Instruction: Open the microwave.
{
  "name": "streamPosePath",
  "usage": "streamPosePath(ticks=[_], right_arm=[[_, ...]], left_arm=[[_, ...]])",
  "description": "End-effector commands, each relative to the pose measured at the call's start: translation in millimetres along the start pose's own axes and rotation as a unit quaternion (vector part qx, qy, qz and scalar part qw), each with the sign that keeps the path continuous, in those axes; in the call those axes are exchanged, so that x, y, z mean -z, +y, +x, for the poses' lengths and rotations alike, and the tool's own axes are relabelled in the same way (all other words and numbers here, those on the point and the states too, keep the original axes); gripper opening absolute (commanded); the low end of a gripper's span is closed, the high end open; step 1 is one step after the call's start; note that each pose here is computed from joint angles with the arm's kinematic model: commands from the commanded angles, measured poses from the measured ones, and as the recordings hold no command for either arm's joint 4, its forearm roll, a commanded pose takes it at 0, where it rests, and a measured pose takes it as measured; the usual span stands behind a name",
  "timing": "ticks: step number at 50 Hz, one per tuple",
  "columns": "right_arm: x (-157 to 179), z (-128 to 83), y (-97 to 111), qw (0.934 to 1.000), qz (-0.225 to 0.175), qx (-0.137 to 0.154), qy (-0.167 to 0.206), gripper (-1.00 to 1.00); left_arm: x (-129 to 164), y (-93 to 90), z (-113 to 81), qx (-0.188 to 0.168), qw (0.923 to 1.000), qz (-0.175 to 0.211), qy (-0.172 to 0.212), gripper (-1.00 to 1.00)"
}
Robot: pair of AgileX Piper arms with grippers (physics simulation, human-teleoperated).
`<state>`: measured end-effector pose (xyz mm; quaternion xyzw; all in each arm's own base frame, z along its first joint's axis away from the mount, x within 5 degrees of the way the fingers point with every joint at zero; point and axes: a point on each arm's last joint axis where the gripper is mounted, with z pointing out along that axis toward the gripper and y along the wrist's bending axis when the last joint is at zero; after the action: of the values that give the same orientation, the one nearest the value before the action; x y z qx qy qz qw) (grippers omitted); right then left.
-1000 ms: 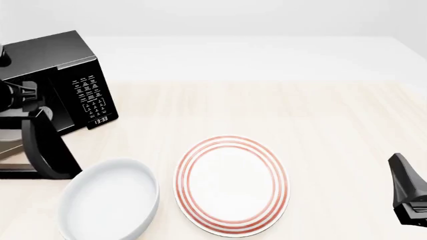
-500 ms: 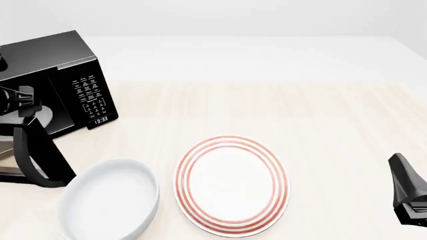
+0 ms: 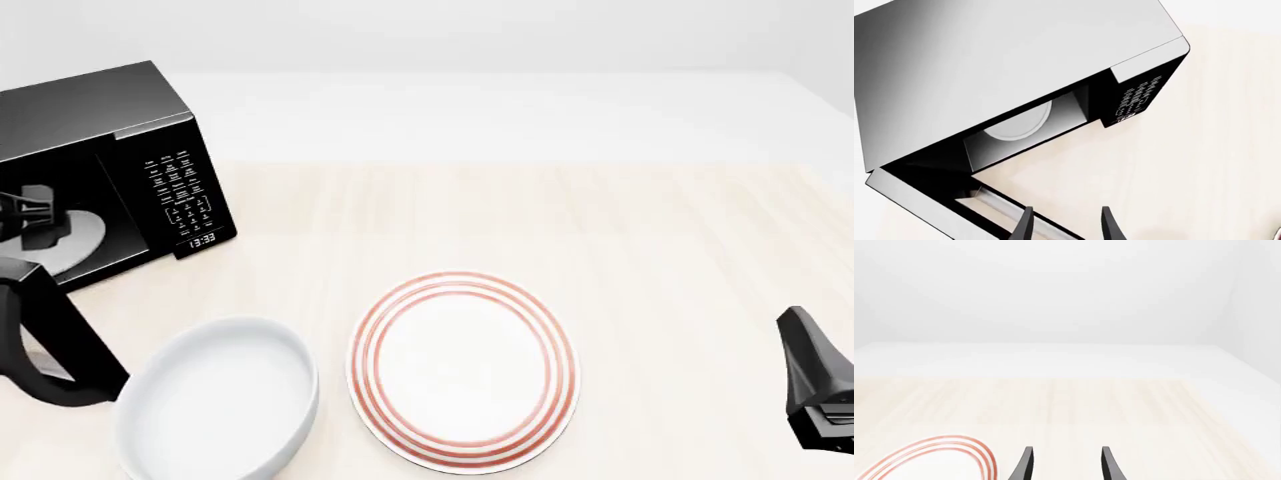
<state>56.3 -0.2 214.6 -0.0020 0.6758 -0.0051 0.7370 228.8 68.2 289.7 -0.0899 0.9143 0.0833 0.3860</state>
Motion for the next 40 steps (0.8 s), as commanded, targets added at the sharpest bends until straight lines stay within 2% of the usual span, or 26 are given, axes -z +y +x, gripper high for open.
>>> streamPosePath(ticks=[1,9,40], right_arm=[[0,0,0,1.0,0.0,0.0,0.0,1.0],[0,0,0,1.0,0.0,0.0,0.0,1.0],[0,0,0,1.0,0.0,0.0,0.0,1.0]], left_arm=[[7,-1.1,8.5,0.016,0.9998,0.009,0.009,1.0],[6,1.4,13.2,0.034,0.9993,0.004,0.013,1.0],[11,12.0,28.6,0.06,0.9978,-0.016,0.022,1.0]])
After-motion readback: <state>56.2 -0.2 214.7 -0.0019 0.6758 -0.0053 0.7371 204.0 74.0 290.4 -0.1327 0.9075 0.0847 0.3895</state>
